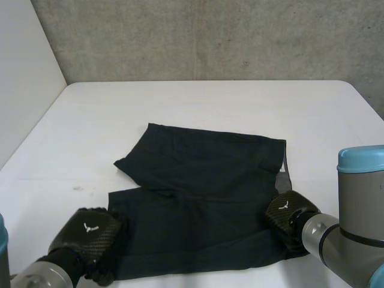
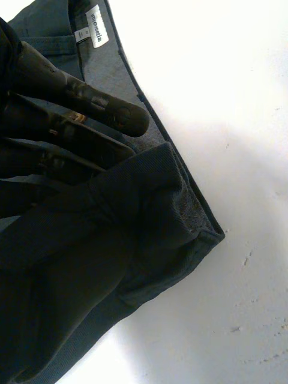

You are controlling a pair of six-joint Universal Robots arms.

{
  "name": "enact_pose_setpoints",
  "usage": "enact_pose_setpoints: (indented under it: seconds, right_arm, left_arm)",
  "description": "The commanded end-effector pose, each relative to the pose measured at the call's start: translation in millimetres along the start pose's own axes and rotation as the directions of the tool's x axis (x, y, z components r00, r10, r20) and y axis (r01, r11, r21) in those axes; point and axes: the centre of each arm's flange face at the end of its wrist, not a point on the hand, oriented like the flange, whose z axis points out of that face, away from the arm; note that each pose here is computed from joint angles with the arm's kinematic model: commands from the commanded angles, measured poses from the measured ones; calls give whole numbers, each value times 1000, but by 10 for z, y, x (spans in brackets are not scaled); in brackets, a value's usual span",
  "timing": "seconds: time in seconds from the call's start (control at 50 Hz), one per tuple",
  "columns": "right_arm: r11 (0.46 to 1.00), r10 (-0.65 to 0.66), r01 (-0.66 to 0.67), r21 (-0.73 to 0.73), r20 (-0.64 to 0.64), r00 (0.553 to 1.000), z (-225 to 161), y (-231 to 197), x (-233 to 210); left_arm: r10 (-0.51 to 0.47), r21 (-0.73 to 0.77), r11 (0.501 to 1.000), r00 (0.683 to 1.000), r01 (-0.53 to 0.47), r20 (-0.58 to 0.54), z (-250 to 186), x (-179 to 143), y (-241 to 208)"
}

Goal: Fold the shorts.

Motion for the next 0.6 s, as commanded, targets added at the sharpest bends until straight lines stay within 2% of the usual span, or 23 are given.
enact_pose_setpoints:
  seconds: [0.02, 0.16, 0.36, 0.46, 0.6]
  right_arm:
    - [1000, -1, 1, 3, -2, 1000, -5, -6, 3]
    - [1000, 7, -7, 9, -18, 1000, 8, -12, 56]
    - [997, 7, 0, 83, -81, 997, 49, -187, 213]
    - [971, 40, 8, 239, -195, 980, 166, -525, 486]
    - [946, 72, 37, 322, -321, 944, 598, -837, 850]
  left_arm:
    - [7, -71, 997, 1000, -8, -18, 146, 61, 171]
    - [26, -90, 996, 999, -29, -34, 238, 120, 203]
    - [30, 145, 989, 999, -34, 27, 442, 26, -422]
    - [76, 234, 968, 993, -95, 85, 936, -69, -845]
    - [114, 333, 927, 975, -174, 190, 1669, -222, -1300]
